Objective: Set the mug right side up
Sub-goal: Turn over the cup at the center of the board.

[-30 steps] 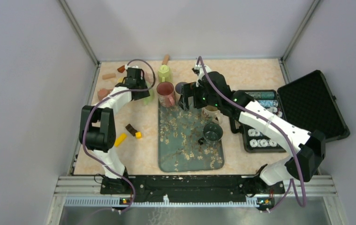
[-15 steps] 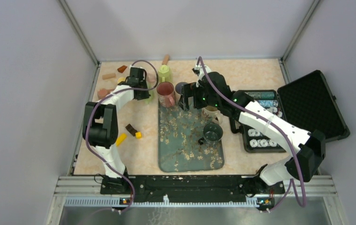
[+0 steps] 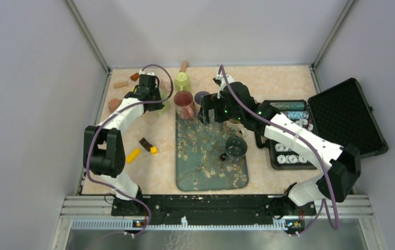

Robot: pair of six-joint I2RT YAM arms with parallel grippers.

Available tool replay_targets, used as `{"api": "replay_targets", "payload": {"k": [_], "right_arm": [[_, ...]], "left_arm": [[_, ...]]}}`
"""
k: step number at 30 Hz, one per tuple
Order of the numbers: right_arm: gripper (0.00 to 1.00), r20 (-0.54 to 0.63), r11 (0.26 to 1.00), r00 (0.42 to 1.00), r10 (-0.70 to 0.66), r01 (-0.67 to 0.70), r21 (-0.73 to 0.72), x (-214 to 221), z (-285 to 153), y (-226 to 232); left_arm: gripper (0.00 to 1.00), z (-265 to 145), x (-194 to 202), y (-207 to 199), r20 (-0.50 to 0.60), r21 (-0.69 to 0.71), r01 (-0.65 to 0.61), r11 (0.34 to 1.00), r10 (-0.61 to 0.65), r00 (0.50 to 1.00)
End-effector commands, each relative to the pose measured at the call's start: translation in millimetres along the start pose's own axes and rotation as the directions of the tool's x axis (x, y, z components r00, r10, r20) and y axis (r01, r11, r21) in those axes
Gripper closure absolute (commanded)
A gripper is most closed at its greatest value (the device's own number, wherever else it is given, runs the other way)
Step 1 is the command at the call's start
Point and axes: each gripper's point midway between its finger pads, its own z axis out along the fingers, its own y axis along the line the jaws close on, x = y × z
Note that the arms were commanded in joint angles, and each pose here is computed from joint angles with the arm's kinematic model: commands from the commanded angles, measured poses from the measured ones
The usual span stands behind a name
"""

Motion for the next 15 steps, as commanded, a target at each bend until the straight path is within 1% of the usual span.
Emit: {"api": "replay_targets", "payload": {"k": [1,5,9,12,15], "right_arm": [[0.01,0.102,0.998,0.994,0.026,-0.02,-0.052,-24.7,-10.2,11.1],[0.01,0.132,0.997,0.99,0.044,-0.035,-0.074,-28.0,-11.6,14.0],[0.01,0.163,0.993,0.984,0.07,-0.053,-0.104,-32.6,-12.8,18.7],[0.01,0.181,0.985,0.979,0.094,-0.065,-0.16,-36.0,-15.2,28.0],[0.01,0.196,0.974,0.974,0.117,-0.074,-0.213,-38.1,-15.7,35.8]], "left_arm": [[1.0,-59.9,-58.8,-16.9,0.231,0.088,-0.003,0.996,-0.018,0.973],[1.0,-92.4,-73.2,-22.8,0.302,0.134,-0.03,0.991,-0.012,0.953],[1.0,-130.7,-88.6,-35.4,0.371,0.211,-0.058,0.976,-0.026,0.928],[1.0,-164.9,-99.4,-55.3,0.424,0.316,-0.108,0.943,-0.039,0.905],[1.0,-197.9,-105.9,-79.7,0.461,0.445,-0.161,0.881,-0.071,0.884]]}}
